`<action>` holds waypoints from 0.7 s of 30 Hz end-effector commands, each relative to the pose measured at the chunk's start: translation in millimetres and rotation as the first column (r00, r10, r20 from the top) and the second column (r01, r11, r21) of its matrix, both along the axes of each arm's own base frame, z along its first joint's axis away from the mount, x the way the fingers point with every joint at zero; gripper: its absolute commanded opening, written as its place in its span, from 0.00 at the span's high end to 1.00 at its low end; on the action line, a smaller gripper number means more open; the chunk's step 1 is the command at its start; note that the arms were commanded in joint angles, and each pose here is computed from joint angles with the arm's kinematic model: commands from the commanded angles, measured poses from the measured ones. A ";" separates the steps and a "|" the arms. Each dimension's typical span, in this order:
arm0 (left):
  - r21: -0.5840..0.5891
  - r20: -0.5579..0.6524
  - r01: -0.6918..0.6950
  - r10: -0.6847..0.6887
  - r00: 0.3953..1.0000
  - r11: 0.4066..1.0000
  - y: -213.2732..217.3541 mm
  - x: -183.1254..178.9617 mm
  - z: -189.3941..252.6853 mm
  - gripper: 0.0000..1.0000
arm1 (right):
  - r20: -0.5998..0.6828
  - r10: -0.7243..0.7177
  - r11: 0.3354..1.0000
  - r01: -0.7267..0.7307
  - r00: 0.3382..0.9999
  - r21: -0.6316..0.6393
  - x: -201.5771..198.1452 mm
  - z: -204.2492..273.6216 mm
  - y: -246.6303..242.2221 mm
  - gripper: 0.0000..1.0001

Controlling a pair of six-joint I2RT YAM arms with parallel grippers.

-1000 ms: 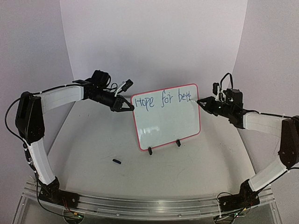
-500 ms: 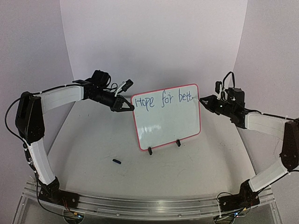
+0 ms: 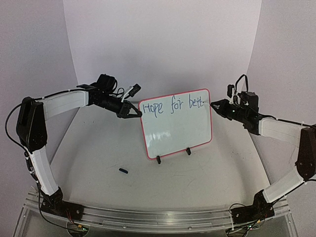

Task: Write a sentence on the whiteboard

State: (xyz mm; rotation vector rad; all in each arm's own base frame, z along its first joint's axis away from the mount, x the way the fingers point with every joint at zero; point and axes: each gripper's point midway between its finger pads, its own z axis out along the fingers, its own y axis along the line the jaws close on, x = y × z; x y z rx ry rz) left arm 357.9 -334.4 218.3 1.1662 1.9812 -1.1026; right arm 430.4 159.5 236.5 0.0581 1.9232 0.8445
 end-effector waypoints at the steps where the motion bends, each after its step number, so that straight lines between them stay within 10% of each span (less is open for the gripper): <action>1: 0.146 -0.073 0.033 -0.023 0.997 0.989 3.4 -20.4 -45.6 1.00 | 0.049 -0.022 1.000 0.022 0.999 0.005 13.2 17.9 -1.3 1.00; 21: 0.147 -0.070 0.033 -0.023 0.997 0.989 3.6 -20.1 -45.3 1.00 | 0.102 -0.084 0.996 0.082 0.991 0.022 19.0 41.4 -10.0 1.00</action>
